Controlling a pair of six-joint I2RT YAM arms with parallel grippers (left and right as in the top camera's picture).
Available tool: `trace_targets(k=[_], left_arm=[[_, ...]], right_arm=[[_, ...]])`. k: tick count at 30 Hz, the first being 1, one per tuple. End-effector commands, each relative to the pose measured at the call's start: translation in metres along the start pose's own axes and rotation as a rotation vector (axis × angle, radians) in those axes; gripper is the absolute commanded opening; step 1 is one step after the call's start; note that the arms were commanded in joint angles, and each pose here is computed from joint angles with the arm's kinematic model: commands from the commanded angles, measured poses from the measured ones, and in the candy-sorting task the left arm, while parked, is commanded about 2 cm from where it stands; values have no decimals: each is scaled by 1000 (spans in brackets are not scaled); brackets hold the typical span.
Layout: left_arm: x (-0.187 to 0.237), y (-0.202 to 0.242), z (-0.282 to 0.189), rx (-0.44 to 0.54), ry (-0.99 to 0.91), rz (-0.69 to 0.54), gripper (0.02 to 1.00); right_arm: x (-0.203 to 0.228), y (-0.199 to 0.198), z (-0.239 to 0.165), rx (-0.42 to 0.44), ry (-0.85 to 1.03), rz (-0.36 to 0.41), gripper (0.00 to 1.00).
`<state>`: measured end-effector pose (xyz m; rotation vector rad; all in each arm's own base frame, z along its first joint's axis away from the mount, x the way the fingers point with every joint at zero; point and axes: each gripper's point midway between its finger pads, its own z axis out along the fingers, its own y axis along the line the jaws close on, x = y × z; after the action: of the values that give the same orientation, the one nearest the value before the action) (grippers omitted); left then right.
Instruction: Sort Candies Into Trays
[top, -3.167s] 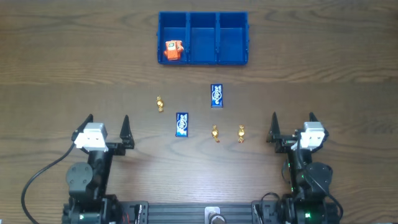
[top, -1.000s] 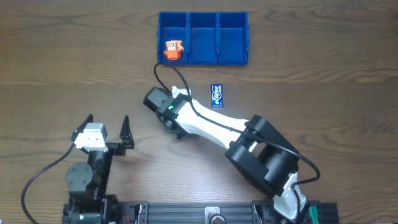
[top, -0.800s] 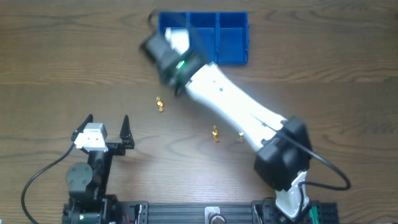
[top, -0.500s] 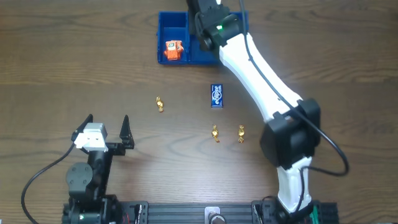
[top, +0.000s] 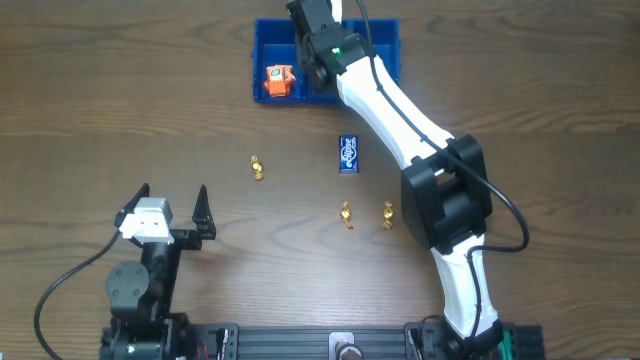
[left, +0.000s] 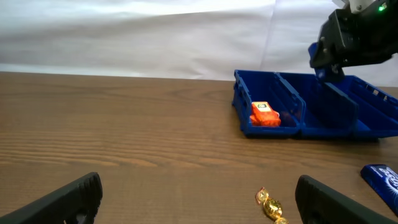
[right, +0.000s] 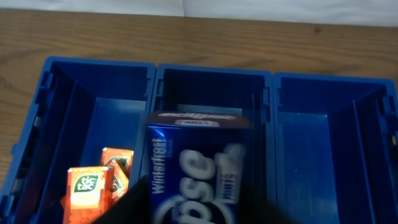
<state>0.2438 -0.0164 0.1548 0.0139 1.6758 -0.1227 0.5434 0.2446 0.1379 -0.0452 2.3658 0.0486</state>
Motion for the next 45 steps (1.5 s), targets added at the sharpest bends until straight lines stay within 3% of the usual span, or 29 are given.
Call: trace_targets(k=[1, 4, 6, 9, 10, 11, 14, 20, 26, 30, 31, 32, 33, 36, 39, 42, 45], left_arm=[[16, -1, 1, 13, 45, 9, 998], [16, -1, 1, 13, 45, 9, 998], [16, -1, 1, 13, 45, 9, 996], [16, -1, 1, 13, 45, 9, 998], [16, -1, 1, 13, 45, 9, 998], [16, -1, 1, 13, 45, 9, 996], [16, -1, 1, 13, 45, 9, 998], [16, -1, 1, 13, 45, 9, 998], [16, -1, 1, 13, 45, 9, 998], [16, -1, 1, 13, 45, 9, 998], [16, -1, 1, 13, 45, 9, 998], [16, -1, 1, 13, 45, 9, 998], [16, -1, 1, 13, 45, 9, 998], [17, -1, 1, 13, 46, 9, 998], [16, -1, 1, 13, 45, 9, 996], [16, -1, 1, 13, 45, 9, 998], [16, -1, 1, 13, 45, 9, 998]], right_arm=[[0, -3, 4, 4, 3, 12, 886], [-8, -4, -16, -18, -3, 15, 954], [-8, -14, -51, -25, -21, 13, 985], [42, -30, -96, -58, 24, 22, 993], [80, -36, -106, -59, 87, 55, 996], [123, -38, -108, -66, 185, 72, 998], [188, -43, -90, -36, 362, 96, 996], [236, -45, -58, 25, 493, 84, 978], [236, -44, -39, 26, 465, 83, 890], [235, -47, -38, 41, 456, 81, 706], [235, -47, -37, 41, 457, 81, 579], [236, -47, -37, 42, 458, 81, 380], [236, -47, -37, 42, 459, 81, 277], [232, -46, -38, 38, 453, 82, 213], [199, -30, -67, -5, 386, 73, 213], [127, -22, -106, 5, 262, 31, 213], [53, -18, -117, 33, 153, -11, 213]])
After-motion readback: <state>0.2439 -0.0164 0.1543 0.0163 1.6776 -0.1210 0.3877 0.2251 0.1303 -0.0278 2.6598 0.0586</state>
